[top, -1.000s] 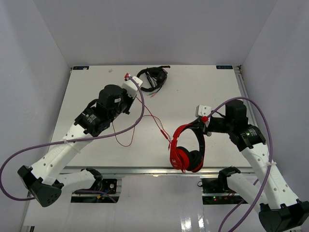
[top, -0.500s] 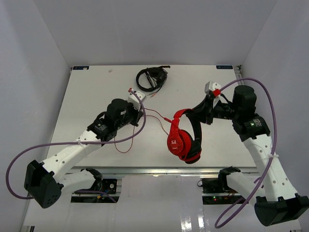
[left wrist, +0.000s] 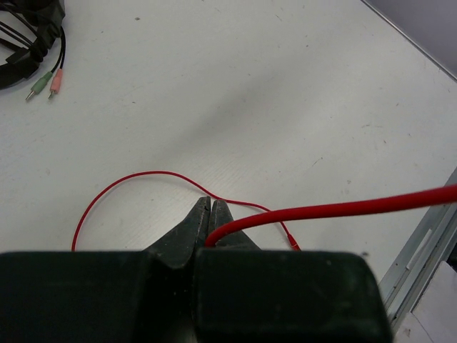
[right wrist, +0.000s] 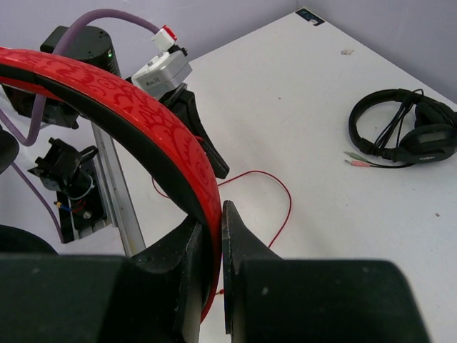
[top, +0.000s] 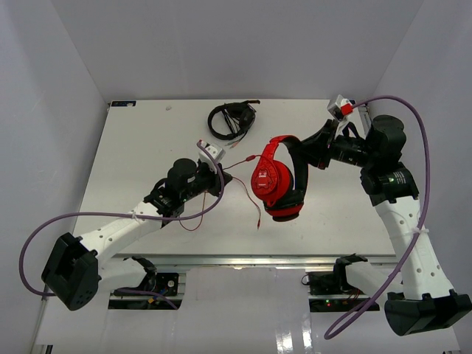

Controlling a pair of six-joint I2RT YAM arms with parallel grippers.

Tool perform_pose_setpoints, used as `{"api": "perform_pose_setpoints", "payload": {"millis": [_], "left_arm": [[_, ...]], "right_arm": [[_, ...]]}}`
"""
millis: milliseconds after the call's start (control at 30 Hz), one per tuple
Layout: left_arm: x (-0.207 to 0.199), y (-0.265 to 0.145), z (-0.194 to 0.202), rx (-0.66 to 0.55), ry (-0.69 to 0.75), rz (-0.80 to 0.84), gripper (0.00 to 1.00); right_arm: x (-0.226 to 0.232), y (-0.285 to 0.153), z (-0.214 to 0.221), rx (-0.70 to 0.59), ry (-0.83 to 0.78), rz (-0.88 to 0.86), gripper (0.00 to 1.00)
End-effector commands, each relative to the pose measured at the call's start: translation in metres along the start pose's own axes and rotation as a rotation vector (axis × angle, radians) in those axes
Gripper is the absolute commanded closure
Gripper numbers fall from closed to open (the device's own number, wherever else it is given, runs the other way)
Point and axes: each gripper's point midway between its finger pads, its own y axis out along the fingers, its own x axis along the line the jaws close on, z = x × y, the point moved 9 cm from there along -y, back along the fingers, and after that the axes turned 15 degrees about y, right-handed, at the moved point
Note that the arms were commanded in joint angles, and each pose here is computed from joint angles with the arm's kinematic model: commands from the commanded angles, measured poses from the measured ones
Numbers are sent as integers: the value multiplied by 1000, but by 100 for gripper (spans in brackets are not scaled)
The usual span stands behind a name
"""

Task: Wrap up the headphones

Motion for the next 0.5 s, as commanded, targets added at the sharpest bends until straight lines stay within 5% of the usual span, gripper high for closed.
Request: {"api": "perform_pose_setpoints", "payload": {"millis": [0, 267, 467], "left_arm": [[-2, 1, -3, -53, -21, 18, 100], [4, -1, 4, -8, 21, -40, 100], [19, -6, 8, 86, 123, -164, 100]], "right_arm": [[11, -3, -24, -75, -9, 3, 92], [11, -7, -27, -95, -57, 47, 92], [16, -21, -34, -80, -328, 105, 92]]}}
